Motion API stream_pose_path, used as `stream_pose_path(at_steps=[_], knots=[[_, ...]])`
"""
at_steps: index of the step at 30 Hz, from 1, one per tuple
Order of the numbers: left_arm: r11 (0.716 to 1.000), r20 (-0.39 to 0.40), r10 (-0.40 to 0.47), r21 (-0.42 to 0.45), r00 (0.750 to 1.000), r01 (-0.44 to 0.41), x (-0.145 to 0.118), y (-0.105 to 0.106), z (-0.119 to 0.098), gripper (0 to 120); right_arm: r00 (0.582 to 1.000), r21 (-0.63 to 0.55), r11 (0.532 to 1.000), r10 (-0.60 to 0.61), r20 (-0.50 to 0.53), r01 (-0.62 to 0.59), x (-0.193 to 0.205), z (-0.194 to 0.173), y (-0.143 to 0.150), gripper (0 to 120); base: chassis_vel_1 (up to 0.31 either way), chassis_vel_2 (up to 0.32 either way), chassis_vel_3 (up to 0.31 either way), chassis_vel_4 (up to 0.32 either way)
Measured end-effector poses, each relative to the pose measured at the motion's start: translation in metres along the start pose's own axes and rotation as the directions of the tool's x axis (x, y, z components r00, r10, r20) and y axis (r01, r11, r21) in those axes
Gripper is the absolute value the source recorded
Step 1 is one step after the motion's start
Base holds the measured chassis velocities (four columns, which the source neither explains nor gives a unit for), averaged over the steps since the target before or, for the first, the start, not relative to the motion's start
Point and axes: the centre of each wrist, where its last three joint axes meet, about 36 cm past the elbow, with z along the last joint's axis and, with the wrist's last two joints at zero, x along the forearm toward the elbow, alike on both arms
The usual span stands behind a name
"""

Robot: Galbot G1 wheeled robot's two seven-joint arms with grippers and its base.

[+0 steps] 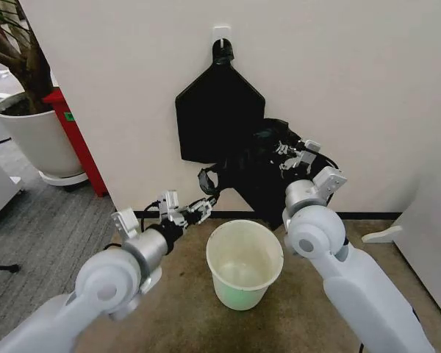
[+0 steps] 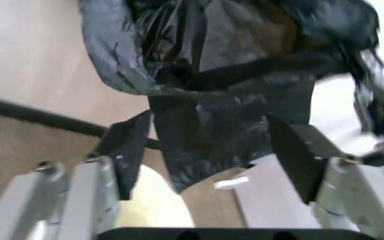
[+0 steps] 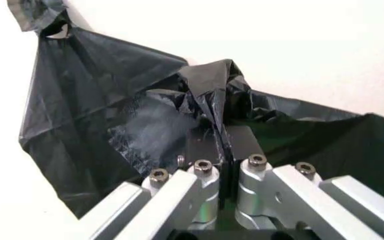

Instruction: Place the garbage bag over the trash bin.

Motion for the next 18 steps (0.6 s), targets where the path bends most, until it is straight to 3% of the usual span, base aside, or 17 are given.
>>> stream_pose_path(at_steps=[3, 7, 12, 18], knots=[[0.992, -0.024, -0.030, 0.124, 0.999, 0.033, -0.015, -0.001, -0.012, 85, 1.000, 0.004, 1.000, 0.002, -0.002, -0.002, 0.002, -0.001, -0.005, 0, 0.000, 0.000, 0.000, 0.000], [0.982, -0.017, -0.035, 0.182, 0.999, 0.038, -0.030, 0.000, -0.023, 97, 1.000, 0.009, 1.000, 0.005, -0.005, -0.005, 0.004, 0.000, -0.009, 0, 0.000, 0.000, 0.000, 0.000], [0.959, -0.041, -0.062, 0.274, 0.997, 0.071, -0.058, 0.002, -0.039, 100, 1.000, 0.011, 1.000, 0.009, -0.013, -0.009, 0.010, 0.000, -0.014, 0, 0.000, 0.000, 0.000, 0.000], [0.935, -0.096, -0.058, 0.344, 0.994, 0.088, -0.072, -0.001, -0.035, 100, 1.000, 0.009, 1.000, 0.012, -0.010, -0.012, 0.013, -0.006, -0.019, 0, 0.000, 0.000, 0.000, 0.000]])
